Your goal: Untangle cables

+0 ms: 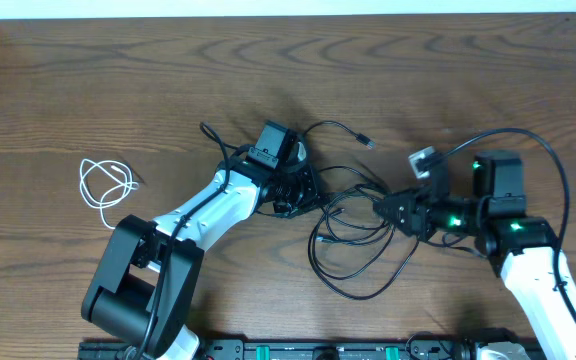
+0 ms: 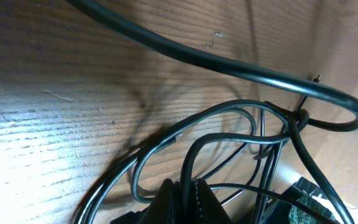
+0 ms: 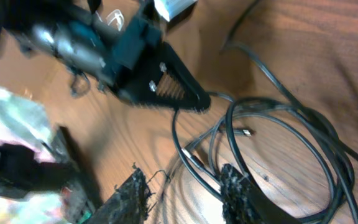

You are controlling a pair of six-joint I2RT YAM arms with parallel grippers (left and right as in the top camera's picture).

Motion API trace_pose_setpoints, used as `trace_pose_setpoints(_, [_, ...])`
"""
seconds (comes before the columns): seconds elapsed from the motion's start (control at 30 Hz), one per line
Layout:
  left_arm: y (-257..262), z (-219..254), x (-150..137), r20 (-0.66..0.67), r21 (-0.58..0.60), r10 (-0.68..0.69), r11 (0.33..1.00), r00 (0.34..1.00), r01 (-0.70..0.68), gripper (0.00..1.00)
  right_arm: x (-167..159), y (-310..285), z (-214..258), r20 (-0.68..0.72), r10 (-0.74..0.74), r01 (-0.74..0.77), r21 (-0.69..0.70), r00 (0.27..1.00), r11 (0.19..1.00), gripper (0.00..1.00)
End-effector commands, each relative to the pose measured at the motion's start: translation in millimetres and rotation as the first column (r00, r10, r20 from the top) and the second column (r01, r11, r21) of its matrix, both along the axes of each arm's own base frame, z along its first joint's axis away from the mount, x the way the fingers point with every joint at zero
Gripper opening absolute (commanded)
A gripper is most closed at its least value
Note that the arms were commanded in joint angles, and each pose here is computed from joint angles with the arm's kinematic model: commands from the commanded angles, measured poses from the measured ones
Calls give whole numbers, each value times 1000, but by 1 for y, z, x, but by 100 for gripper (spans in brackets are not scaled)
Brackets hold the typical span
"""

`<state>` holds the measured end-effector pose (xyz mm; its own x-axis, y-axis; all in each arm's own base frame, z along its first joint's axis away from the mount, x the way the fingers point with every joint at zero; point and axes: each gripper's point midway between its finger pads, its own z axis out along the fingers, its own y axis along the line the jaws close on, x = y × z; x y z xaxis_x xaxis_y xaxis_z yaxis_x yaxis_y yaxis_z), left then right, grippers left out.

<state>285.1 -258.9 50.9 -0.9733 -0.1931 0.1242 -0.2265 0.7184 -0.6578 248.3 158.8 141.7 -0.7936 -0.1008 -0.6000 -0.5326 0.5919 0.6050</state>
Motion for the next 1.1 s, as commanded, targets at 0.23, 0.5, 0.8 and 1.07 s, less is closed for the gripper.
trace_pose_setpoints(0.23, [2, -2, 1, 9, 11, 0, 1000, 1000, 0, 8, 18, -12, -67, 33, -3, 14, -334, 999, 942, 30])
trace_pose_setpoints(0.5, [2, -2, 1, 9, 11, 0, 1000, 1000, 0, 8, 20, 2, -42, 62, 20, -5, -242, 998, 970, 44])
trace_pose_setpoints(0.8, [2, -2, 1, 11, 13, 0, 1000, 1000, 0, 8, 23, -13, -39, 132, -28, 69, -313, 991, 947, 48])
trace_pose_setpoints(1.07, [3, -3, 2, 13, 17, 3, 1000, 1000, -3, 8, 9, 6, -85, -63, 49, -62, -227, 997, 972, 41])
